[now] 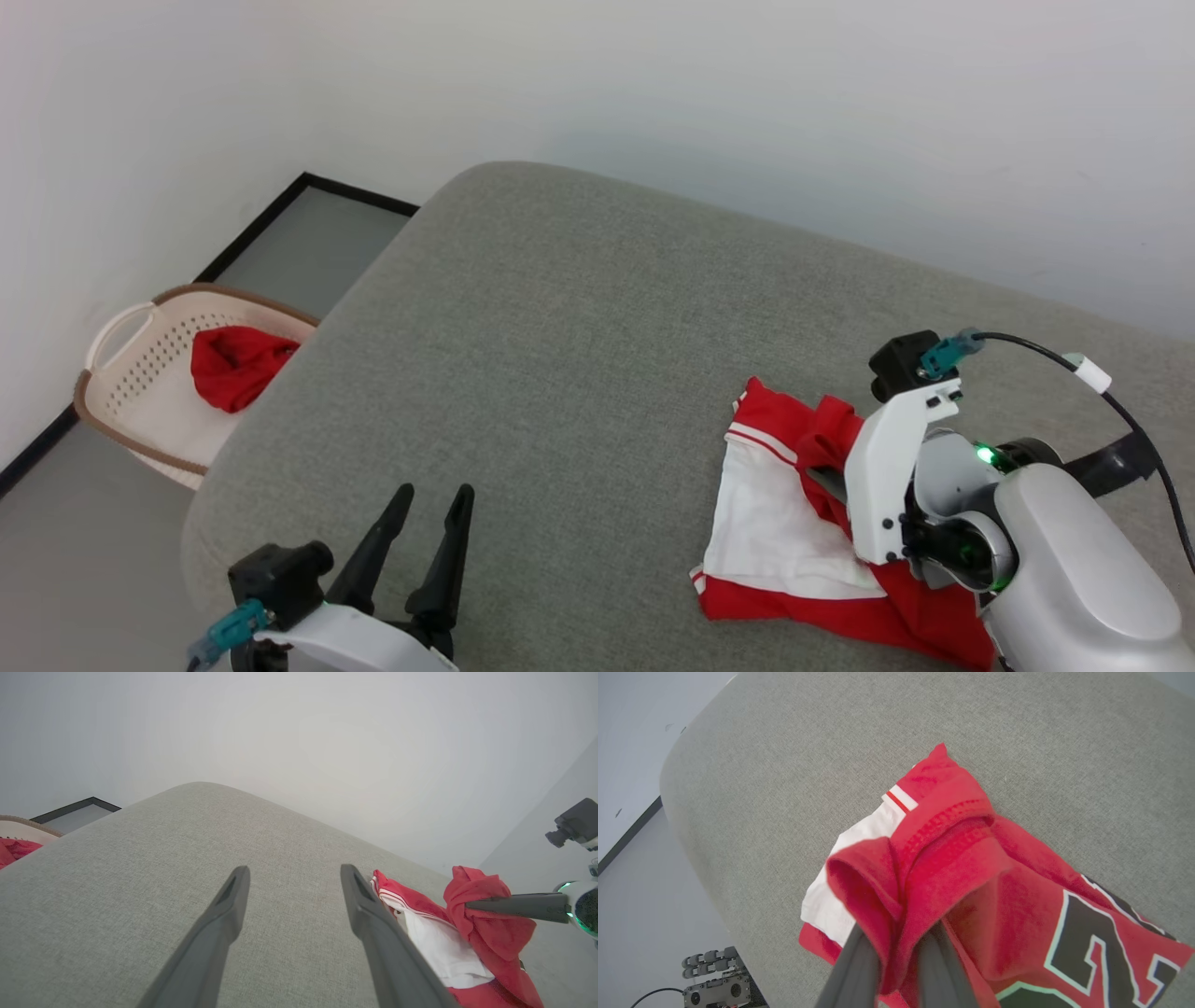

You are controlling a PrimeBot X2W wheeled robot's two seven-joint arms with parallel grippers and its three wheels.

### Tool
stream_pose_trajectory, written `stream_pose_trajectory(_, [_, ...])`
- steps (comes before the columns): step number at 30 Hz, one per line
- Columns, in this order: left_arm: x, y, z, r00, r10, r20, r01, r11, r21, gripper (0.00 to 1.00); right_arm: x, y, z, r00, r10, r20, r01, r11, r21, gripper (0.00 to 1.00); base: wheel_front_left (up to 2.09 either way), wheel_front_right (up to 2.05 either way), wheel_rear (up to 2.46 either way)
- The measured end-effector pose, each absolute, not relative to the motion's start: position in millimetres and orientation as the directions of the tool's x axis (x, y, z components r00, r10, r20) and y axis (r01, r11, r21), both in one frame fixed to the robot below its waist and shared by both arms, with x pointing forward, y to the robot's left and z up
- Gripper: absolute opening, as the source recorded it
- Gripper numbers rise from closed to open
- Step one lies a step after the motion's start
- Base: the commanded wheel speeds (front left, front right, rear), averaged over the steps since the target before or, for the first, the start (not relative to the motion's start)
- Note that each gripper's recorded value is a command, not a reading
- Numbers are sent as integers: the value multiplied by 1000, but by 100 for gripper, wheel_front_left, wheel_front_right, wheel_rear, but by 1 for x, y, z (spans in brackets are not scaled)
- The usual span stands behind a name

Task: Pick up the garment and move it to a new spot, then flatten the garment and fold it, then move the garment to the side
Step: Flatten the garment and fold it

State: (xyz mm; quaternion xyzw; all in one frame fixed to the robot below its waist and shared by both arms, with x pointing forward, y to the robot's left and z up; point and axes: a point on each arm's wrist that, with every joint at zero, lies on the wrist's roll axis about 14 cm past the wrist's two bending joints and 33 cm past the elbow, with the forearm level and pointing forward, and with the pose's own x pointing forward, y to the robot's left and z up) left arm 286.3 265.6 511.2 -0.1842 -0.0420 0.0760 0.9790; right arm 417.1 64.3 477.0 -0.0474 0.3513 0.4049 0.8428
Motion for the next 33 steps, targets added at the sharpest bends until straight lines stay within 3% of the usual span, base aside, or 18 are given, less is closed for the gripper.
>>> stream_pose_trajectory(1, [286,266,510,985,166,51,-136,920,-368,100,418,66,475,423,646,-635,-719,666,198,39,0,0,0])
stream_pose_trajectory(2, [286,267,509,985,168,47,-139,919,-368,100,419,67,474,422,646,-636,-721,664,196,49,0,0,0])
stream_pose_trajectory(4, [287,268,508,984,171,46,-143,919,-368,100,420,69,473,419,643,-641,-727,661,188,95,0,0,0])
stream_pose_trajectory(5, [287,268,507,984,172,45,-143,919,-368,100,421,70,476,424,646,-635,-731,658,181,100,0,0,0])
stream_pose_trajectory(18, [299,262,506,989,137,47,-112,927,-357,100,435,54,528,534,695,-481,-748,654,115,100,0,0,0])
stream_pose_trajectory(25, [312,248,506,995,86,51,-63,935,-350,100,443,15,554,655,685,-319,-707,705,61,100,0,0,0])
stream_pose_trajectory(33, [328,231,509,998,17,56,2,944,-331,100,444,-58,573,809,580,-97,-586,808,-59,100,0,0,0])
